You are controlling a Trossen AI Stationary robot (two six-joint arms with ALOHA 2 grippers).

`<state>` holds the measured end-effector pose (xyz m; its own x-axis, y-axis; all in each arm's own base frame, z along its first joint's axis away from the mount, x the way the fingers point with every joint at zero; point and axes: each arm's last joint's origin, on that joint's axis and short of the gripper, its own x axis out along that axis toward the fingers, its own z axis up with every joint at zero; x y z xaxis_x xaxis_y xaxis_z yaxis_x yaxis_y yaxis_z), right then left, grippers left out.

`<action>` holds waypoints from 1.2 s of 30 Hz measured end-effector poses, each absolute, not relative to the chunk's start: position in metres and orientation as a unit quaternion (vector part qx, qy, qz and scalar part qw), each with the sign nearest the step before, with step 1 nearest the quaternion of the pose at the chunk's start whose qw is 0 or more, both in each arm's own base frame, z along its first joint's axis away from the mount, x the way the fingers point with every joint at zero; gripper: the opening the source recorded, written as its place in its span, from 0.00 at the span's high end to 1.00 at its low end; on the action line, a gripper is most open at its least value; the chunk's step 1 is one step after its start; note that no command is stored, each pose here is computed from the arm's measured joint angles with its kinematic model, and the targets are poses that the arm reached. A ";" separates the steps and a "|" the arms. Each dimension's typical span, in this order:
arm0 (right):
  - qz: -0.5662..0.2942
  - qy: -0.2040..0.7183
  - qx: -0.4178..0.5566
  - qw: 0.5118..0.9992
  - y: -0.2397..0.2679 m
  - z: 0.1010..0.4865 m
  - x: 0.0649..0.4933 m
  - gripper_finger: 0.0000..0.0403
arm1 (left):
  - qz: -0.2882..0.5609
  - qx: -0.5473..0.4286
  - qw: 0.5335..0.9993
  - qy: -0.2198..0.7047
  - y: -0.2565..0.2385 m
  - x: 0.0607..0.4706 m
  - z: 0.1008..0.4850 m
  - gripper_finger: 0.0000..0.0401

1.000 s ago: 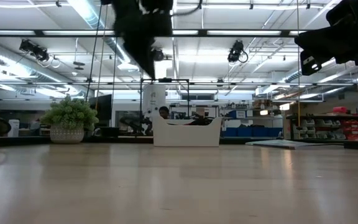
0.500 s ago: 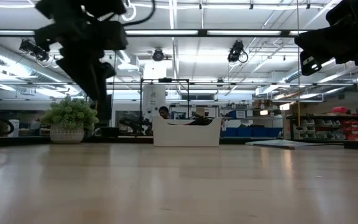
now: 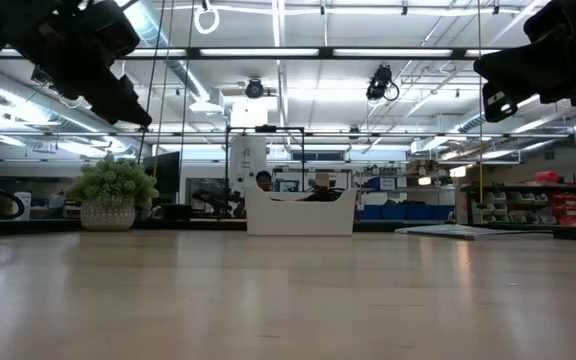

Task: Pick and place USB-C Cables
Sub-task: Return to Home Position

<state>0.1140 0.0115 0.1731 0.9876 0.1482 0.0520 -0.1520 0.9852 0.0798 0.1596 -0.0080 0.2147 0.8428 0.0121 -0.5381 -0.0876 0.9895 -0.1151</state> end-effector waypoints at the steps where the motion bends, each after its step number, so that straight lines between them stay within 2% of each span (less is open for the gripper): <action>1: 0.075 -0.023 0.042 0.996 0.011 0.173 0.114 0.89 | 0.033 -0.068 0.961 0.265 -0.007 0.155 0.213 0.61; 13: 0.075 -0.023 0.042 0.996 0.011 0.173 0.114 0.89 | 0.066 -0.059 0.991 0.100 -0.003 0.129 0.192 0.61; 25: 0.075 -0.023 0.042 0.996 0.011 0.173 0.114 0.89 | 0.086 -0.049 0.992 0.076 -0.001 0.118 0.153 0.61; 36: 0.074 -0.002 0.041 0.996 0.011 0.169 0.113 0.89 | 0.062 -0.017 0.997 0.042 -0.006 0.118 0.160 0.61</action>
<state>0.1131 0.0114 0.1690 0.9889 0.1482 0.0097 -0.1485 0.9855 0.0822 0.1183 -0.0058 0.1602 0.9889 0.1219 -0.0852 -0.1248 0.9917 -0.0294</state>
